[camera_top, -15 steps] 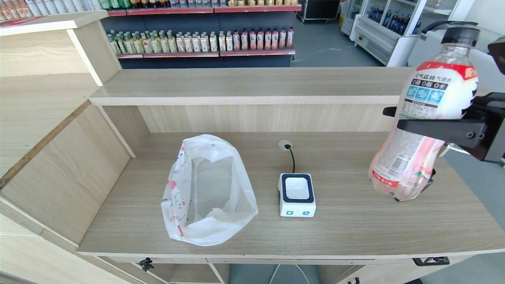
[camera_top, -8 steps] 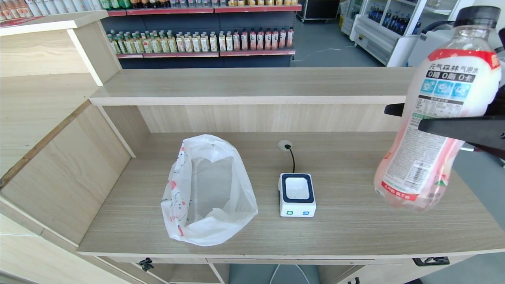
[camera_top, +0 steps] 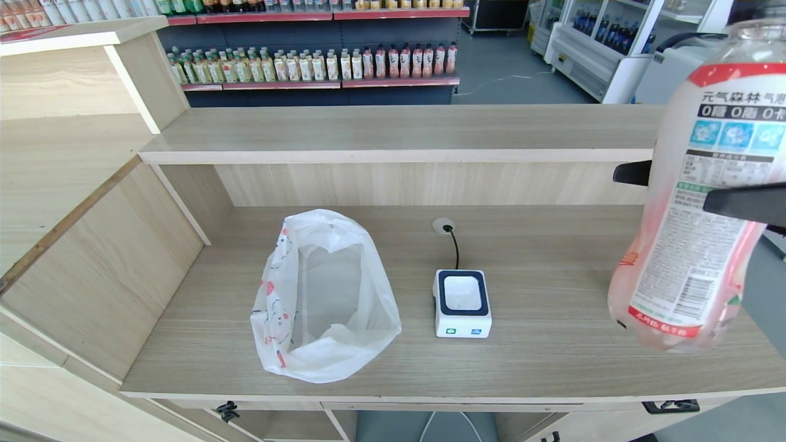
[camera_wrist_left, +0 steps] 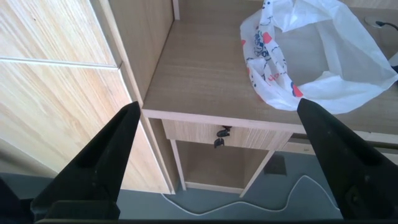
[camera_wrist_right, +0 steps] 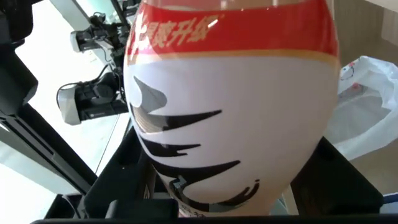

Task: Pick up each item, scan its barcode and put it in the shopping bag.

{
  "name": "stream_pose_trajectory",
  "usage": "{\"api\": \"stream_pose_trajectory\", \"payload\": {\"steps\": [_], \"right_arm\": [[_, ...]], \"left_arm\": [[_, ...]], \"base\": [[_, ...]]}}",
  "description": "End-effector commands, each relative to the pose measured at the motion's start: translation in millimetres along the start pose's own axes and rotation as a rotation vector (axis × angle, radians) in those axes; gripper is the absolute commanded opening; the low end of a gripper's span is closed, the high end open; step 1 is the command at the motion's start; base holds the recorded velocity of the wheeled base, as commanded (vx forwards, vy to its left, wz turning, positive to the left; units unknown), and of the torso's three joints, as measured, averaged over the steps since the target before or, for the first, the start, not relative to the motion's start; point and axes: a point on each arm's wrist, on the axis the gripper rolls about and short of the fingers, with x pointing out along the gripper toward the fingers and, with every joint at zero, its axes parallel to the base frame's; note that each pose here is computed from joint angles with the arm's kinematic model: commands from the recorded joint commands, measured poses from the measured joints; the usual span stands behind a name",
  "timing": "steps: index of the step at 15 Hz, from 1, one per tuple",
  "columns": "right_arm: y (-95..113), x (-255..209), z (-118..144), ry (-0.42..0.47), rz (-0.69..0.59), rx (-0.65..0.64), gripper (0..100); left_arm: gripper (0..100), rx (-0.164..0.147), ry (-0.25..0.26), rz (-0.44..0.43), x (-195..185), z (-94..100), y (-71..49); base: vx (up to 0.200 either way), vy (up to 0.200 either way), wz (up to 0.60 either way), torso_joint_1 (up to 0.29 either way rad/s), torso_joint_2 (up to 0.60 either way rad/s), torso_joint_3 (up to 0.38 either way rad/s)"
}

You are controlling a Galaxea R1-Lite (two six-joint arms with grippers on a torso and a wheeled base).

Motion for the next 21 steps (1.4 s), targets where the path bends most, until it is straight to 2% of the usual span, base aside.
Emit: {"api": "stream_pose_trajectory", "payload": {"steps": [1,3,8,13,21], "right_arm": [[9,7,18,-0.008,0.042,-0.012,0],[18,15,27,-0.01,0.091,-0.012,0],[31,32,28,0.0,0.189,0.0,0],[40,34,43,0.005,0.215,0.025,0],[51,30,44,0.0,0.214,0.008,0]], "left_arm": [[100,0.0,-0.001,0.001,0,0.0,0.0],[100,0.0,-0.001,0.001,0,0.0,0.0],[100,0.0,-0.001,0.001,0,0.0,0.0],[100,0.0,-0.001,0.001,0,0.0,0.0],[100,0.0,-0.001,0.001,0,0.0,0.0]], "base": [[0.0,0.0,0.0,0.0,0.0,0.0],[0.0,0.0,0.0,0.0,0.0,0.0],[0.0,0.0,0.0,0.0,0.0,0.0],[0.0,0.0,0.0,0.0,0.0,0.0],[0.0,0.0,0.0,0.0,0.0,0.0]]}}
